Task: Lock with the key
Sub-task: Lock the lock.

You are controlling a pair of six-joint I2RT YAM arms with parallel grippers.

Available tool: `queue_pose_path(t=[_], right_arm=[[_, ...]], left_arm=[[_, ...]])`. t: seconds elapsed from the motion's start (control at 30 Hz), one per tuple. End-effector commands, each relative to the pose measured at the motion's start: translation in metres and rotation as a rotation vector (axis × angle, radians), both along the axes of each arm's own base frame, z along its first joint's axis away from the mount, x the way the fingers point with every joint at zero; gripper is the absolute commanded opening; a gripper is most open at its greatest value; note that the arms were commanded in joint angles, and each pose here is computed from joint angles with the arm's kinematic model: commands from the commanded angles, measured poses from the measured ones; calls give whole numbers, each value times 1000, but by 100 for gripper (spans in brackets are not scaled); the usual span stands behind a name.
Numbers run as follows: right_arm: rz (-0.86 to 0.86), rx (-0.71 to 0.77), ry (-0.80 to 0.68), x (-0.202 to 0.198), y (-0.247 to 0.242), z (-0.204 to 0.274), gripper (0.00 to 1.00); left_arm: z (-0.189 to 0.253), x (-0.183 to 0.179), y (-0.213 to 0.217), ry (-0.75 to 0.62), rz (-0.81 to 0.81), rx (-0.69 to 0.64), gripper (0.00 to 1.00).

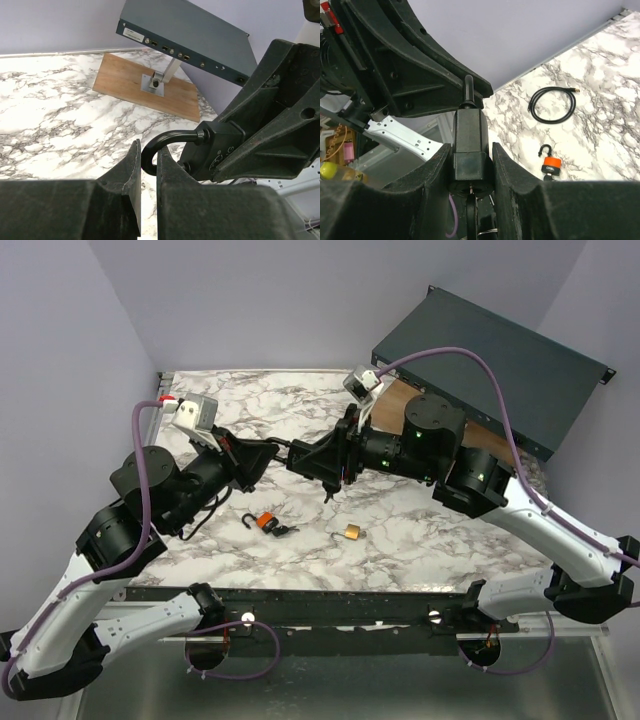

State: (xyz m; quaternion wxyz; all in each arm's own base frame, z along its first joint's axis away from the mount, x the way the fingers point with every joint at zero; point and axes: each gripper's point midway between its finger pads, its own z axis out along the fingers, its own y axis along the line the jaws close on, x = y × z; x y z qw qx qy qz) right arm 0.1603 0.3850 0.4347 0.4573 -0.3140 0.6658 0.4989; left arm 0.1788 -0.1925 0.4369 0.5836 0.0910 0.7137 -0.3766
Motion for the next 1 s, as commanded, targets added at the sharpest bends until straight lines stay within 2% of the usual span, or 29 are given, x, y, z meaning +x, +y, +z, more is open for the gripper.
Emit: queue_pose_path(t=[0.0, 0.2, 0.37, 0.63, 0.8, 0.97], right_arm=[[-96, 89, -9, 17, 24, 15, 1], [-208, 195, -56, 36, 17, 36, 1], [-240, 277, -105, 43, 17, 56, 1], [-162, 147, -66, 33, 41, 27, 1], [-185, 73, -42, 31, 44, 4, 1], [-220, 67, -46, 37, 42, 2, 1]], left_arm=[[2, -34, -57, 36, -294, -44, 0], [-20, -33, -54, 175, -241, -93, 0], [-23, -38, -60, 248, -258, -202, 0], [7, -36, -46, 167, -221, -265, 0], [22, -48, -59, 172, -318, -287, 0], [25, -60, -72, 199, -396, -296, 0]])
